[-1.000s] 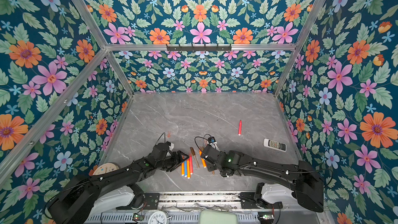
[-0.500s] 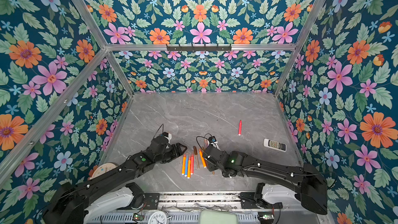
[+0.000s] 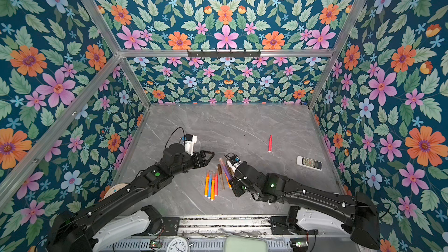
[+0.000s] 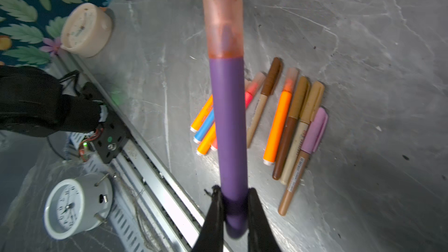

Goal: Remove pen caps from pens
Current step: Open the pen cap on the pen.

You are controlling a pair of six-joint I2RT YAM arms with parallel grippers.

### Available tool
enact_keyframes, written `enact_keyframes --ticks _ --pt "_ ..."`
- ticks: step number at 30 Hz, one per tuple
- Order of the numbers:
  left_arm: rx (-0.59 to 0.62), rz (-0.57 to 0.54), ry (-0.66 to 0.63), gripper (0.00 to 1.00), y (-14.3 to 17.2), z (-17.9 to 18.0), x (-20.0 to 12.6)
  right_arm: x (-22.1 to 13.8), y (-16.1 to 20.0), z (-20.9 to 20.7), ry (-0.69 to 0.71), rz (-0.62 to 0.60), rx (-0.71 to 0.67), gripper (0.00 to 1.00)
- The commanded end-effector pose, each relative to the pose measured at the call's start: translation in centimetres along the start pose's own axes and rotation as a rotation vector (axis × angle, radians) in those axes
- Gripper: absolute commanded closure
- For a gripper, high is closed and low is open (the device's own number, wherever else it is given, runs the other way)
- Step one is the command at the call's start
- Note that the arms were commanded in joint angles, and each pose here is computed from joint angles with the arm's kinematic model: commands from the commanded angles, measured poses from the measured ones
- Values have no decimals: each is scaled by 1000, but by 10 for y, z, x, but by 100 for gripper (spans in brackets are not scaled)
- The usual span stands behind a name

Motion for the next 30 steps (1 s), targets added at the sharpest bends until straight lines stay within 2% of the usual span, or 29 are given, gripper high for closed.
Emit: enact_keyframes --ticks 1,4,10,13,20,27,30 --pt "-22 -1 159 27 -5 -23 3 -6 -10 18 -110 -45 -44 100" --pt "-27 21 206 28 -3 -29 7 -8 -11 17 -113 -52 -20 100" --pt "-54 28 316 29 -4 -44 2 -4 -7 2 -18 -54 57 100" --pt "-62 13 342 29 -5 -47 -2 0 -6 7 -60 -49 55 100" --pt "-71 19 374 30 -3 -50 -3 9 -6 7 -17 -2 57 100" --pt "-88 50 380 47 6 -46 -2 6 -11 4 5 -32 75 100" --pt "-95 62 376 50 10 -43 0 6 -13 5 0 -35 73 100"
Point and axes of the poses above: each gripper's point midway between its finger pads, its own x axis out along the fingers, its own z axis along the line the jaws close on, y = z × x, the point moved 4 cm from there along -x, back along the fingers, and after that the axes turned 2 degrees about x, right-handed, at the moved point
